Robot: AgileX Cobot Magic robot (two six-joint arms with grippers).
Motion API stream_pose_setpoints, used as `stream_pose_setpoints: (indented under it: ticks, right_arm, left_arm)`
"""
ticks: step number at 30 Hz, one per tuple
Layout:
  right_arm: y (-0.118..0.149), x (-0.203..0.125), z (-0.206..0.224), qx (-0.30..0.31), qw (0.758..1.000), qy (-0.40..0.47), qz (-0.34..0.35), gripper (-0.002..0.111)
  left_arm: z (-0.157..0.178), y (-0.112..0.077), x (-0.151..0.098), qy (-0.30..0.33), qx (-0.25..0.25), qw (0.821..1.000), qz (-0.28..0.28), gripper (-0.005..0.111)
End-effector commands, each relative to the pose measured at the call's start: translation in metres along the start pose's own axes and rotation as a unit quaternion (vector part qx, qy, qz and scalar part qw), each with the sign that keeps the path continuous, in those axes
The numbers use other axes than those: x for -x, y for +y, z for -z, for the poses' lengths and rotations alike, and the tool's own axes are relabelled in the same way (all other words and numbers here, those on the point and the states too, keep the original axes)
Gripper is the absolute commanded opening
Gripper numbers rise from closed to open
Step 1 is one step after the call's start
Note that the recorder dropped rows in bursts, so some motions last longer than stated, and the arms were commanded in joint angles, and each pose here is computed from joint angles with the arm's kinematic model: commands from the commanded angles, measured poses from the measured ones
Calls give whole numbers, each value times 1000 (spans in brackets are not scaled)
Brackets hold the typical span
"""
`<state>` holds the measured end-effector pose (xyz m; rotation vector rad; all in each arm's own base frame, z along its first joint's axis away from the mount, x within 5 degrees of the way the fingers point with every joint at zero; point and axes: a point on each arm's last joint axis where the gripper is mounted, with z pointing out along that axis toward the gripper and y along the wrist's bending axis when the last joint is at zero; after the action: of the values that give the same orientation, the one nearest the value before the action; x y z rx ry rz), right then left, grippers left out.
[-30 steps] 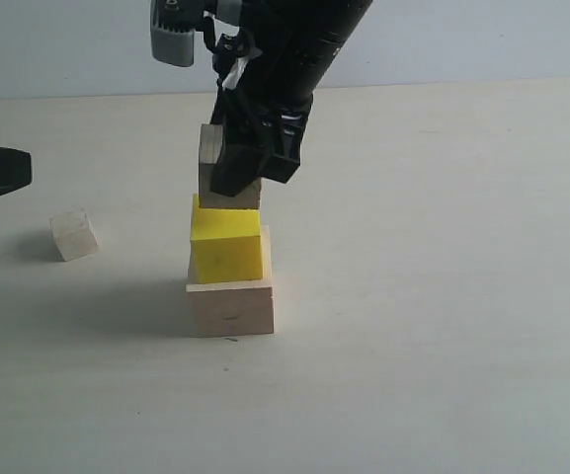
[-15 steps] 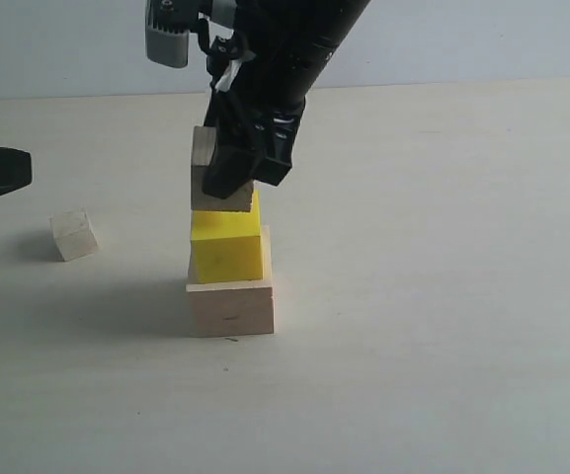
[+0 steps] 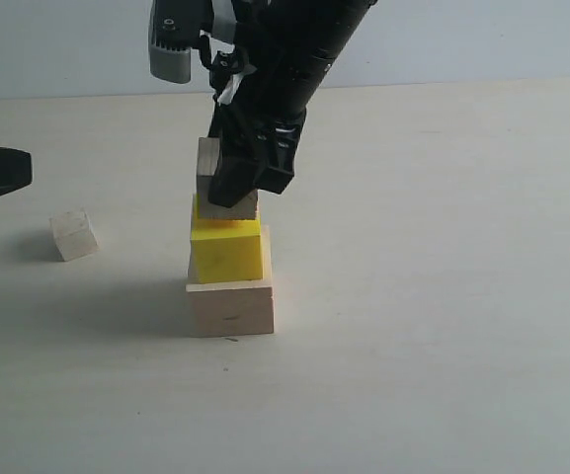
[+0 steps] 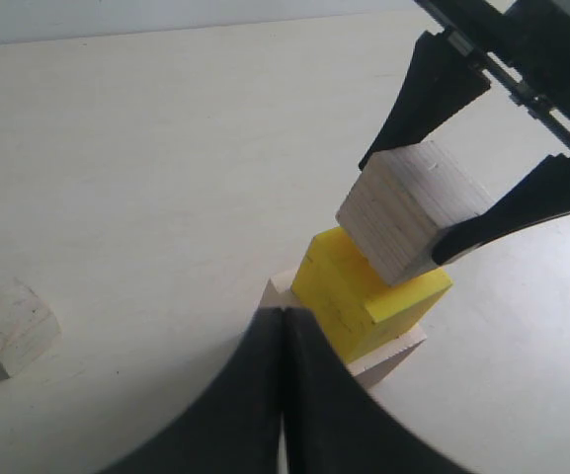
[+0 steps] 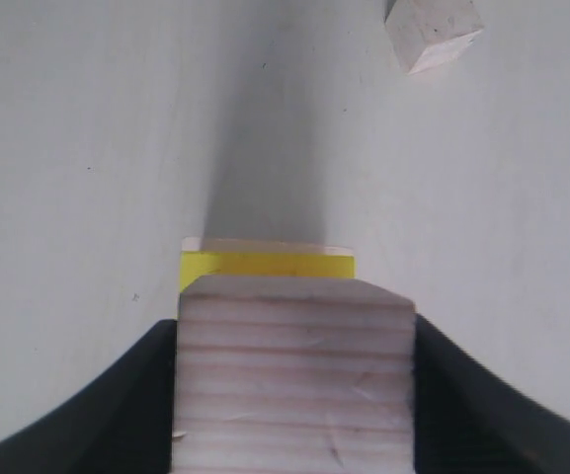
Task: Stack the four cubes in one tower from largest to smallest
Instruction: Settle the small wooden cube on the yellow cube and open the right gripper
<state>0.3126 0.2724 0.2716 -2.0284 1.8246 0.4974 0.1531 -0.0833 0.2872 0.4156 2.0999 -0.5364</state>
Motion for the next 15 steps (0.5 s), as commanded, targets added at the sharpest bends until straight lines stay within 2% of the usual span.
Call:
stream_pose_setpoints:
  ticks: [1,5,11,15]
  right_arm:
    - [0,2,2,-5,1000,-5,6,14]
    - [0,2,2,-5,1000,-5,6,21]
    - [0,3,2,-4,1000,-10,4,41]
    - [0,4,2,-3,1000,-13,3,50]
  left_arm:
    - [1,0,0,-6,2,1000,3,0]
    - [1,0,0,-8,3,1000,3,0]
    - [1,0,0,-8,3,1000,3,0]
    - [1,0,0,-7,3,1000,2,0]
